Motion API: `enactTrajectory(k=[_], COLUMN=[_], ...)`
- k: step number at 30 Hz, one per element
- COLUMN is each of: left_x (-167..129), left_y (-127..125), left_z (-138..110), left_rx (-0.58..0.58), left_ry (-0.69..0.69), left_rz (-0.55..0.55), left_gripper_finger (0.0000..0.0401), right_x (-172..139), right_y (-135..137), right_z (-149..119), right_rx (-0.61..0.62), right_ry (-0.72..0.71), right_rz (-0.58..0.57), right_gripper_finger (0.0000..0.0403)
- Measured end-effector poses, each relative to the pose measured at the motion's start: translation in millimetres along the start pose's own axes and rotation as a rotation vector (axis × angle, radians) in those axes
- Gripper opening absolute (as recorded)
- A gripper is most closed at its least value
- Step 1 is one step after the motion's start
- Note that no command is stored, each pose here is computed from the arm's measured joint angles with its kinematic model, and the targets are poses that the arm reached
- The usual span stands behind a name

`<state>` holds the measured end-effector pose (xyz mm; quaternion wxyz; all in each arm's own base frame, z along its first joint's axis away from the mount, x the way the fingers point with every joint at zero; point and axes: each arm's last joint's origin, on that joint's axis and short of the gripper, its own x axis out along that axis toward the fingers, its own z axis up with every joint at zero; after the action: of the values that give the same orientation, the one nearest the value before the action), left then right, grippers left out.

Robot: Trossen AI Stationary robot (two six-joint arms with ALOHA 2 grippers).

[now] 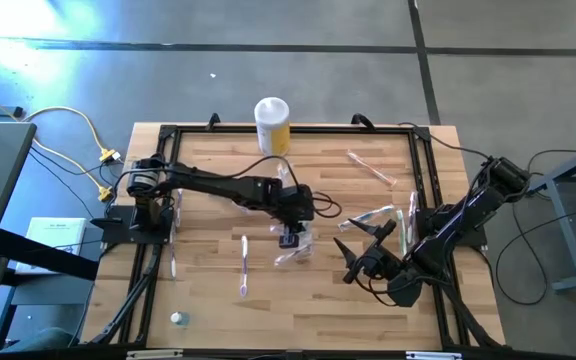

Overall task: Pick & Place toothbrushing station
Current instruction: Put the mouthwash bottle into transparent organizer

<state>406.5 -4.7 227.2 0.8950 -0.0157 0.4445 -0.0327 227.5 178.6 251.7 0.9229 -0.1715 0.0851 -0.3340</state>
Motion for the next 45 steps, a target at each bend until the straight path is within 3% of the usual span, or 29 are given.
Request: enactTrajectory(k=[45], left_x=[6.4], left_y=[-0.2], left_z=[-9.2], left_rx=[-0.021], left_ry=[0.024], left_rz=[-0.024], left_gripper_finger=[0.0107], right_x=[0.5], right_y=[0.8], right_z=[-0.6], right_rx=[-0.007], right_ry=[0.002], right_rz=[0.025], right_gripper_finger=[0.0275])
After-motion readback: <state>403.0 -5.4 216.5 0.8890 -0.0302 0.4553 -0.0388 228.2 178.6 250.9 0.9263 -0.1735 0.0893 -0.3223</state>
